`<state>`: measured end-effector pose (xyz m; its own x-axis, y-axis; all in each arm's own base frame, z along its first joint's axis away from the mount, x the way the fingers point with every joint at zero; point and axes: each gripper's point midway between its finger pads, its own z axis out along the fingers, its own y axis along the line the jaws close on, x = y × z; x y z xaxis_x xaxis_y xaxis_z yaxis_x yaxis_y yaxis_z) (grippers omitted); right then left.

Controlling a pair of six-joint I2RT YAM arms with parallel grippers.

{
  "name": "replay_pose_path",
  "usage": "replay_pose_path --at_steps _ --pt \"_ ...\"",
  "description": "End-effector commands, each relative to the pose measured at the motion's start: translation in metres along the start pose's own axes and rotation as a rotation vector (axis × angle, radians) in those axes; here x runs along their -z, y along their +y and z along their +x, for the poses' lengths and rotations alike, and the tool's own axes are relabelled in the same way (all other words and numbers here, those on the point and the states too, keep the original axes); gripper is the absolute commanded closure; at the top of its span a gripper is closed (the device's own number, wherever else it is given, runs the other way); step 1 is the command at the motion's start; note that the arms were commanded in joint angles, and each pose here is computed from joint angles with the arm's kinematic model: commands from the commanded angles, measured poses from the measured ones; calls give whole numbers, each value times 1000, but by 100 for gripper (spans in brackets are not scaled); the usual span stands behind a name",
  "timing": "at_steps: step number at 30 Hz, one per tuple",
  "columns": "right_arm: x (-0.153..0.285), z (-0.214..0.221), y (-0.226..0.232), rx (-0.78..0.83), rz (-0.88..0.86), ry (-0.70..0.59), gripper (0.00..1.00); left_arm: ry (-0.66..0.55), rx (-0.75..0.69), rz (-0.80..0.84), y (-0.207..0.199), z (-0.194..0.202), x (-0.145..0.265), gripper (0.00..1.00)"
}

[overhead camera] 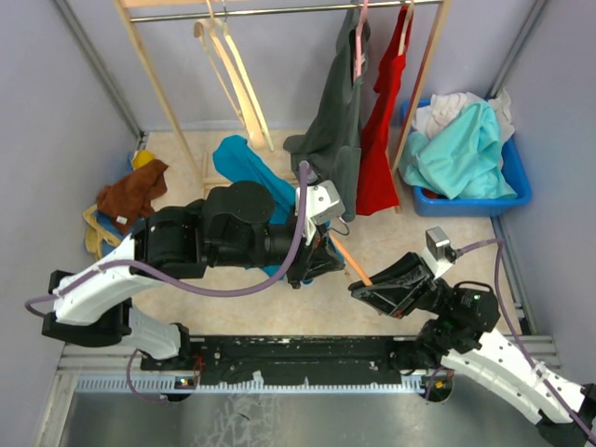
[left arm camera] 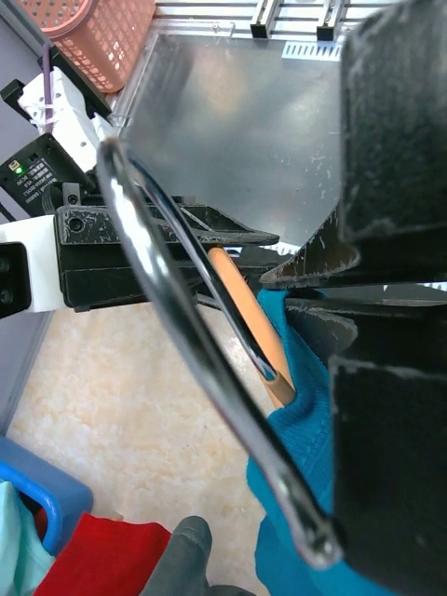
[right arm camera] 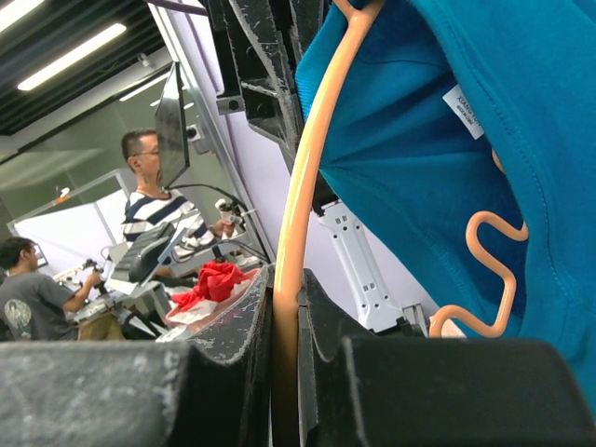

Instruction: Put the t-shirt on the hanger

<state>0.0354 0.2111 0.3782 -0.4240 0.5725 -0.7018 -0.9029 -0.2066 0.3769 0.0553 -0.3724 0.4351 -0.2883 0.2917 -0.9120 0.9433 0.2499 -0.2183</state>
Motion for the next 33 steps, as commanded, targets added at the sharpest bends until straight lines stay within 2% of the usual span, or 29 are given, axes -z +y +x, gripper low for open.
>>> replay_pose_path --at_steps 1,6,10,16,21,33 --pt "-4 -29 25 81 -75 -94 100 -63 29 23 -11 -12 4 85" --pt "3 -32 31 99 -68 -106 100 -89 48 -82 9 -12 29 67" --pt "8 -32 33 102 -64 -112 100 -69 45 -95 12 -5 35 59" --pt "9 -31 32 101 -71 -118 100 -69 37 -73 9 -5 38 54" --pt "7 -30 32 96 -82 -117 100 -130 19 1 -6 -26 55 47" --pt "14 -11 41 24 -117 -19 100 -278 -97 -106 17 -56 113 45"
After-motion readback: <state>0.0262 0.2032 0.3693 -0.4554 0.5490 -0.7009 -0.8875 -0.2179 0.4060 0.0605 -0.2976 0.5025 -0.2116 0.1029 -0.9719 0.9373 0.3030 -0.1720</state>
